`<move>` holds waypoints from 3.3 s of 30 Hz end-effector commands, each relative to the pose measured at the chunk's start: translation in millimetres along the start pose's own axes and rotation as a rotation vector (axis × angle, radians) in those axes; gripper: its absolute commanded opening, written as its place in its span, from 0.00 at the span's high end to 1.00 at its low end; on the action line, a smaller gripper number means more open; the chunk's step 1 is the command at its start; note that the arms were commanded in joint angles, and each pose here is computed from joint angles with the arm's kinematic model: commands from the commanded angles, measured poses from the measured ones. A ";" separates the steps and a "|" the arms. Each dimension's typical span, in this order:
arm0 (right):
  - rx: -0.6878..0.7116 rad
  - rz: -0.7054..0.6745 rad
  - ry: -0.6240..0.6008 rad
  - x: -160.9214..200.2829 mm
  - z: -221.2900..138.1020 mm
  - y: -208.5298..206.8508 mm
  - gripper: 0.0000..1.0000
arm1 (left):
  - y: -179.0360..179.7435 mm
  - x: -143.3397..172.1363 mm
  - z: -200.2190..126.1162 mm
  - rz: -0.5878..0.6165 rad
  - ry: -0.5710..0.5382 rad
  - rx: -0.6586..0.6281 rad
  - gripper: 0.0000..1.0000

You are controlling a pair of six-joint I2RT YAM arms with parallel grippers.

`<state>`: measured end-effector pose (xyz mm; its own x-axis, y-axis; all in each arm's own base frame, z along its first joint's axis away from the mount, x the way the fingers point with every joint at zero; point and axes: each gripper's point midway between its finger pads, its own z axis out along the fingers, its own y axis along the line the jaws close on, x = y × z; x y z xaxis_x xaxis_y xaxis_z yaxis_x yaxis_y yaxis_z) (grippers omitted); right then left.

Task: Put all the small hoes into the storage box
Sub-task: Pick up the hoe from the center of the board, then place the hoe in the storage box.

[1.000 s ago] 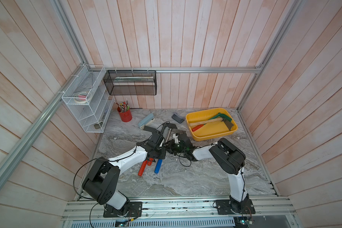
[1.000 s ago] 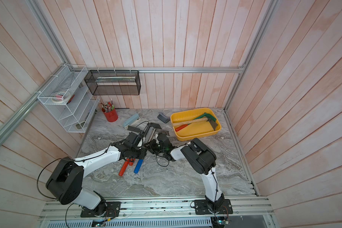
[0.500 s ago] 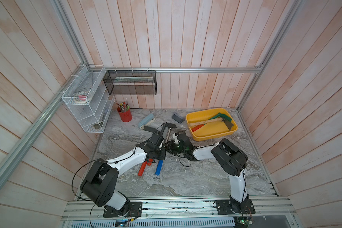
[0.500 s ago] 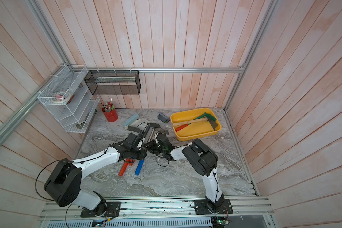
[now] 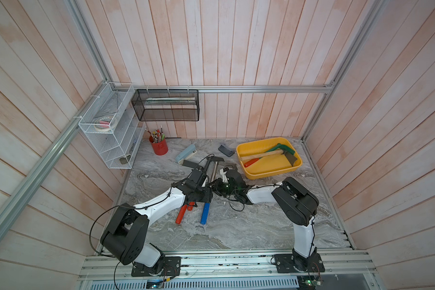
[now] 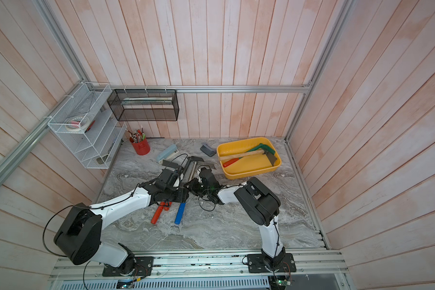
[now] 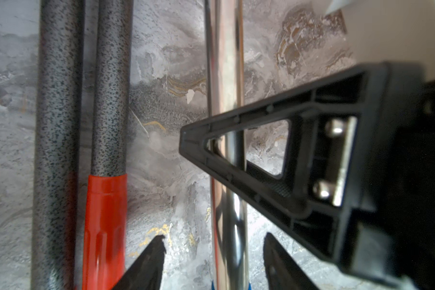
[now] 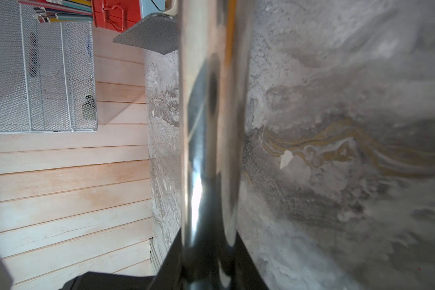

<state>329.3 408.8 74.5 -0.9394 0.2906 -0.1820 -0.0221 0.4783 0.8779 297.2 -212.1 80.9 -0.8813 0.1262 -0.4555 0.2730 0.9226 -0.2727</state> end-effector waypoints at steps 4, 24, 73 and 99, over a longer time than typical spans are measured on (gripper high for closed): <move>-0.065 -0.097 -0.056 -11.2 -17.0 36.4 1.00 | 4.2 -7.3 -8.0 0.002 -0.043 -0.007 0.29; -0.093 -0.135 -0.102 -29.1 -56.4 44.5 1.00 | 0.0 -19.9 -9.9 -0.015 -0.078 0.030 0.24; -0.095 -0.016 -0.382 -123.3 -177.1 15.0 1.00 | 8.8 -24.1 -19.7 -0.034 -0.124 0.001 0.11; -0.152 0.072 -0.502 -187.4 -231.1 3.2 1.00 | 11.3 -20.3 -15.2 -0.038 -0.104 -0.005 0.11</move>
<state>415.6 165.3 171.5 -0.6820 0.6981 -0.2179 0.0728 0.3613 0.9296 313.4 -204.9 105.3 -0.8382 0.0591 -0.5421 0.2590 0.9180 -0.3004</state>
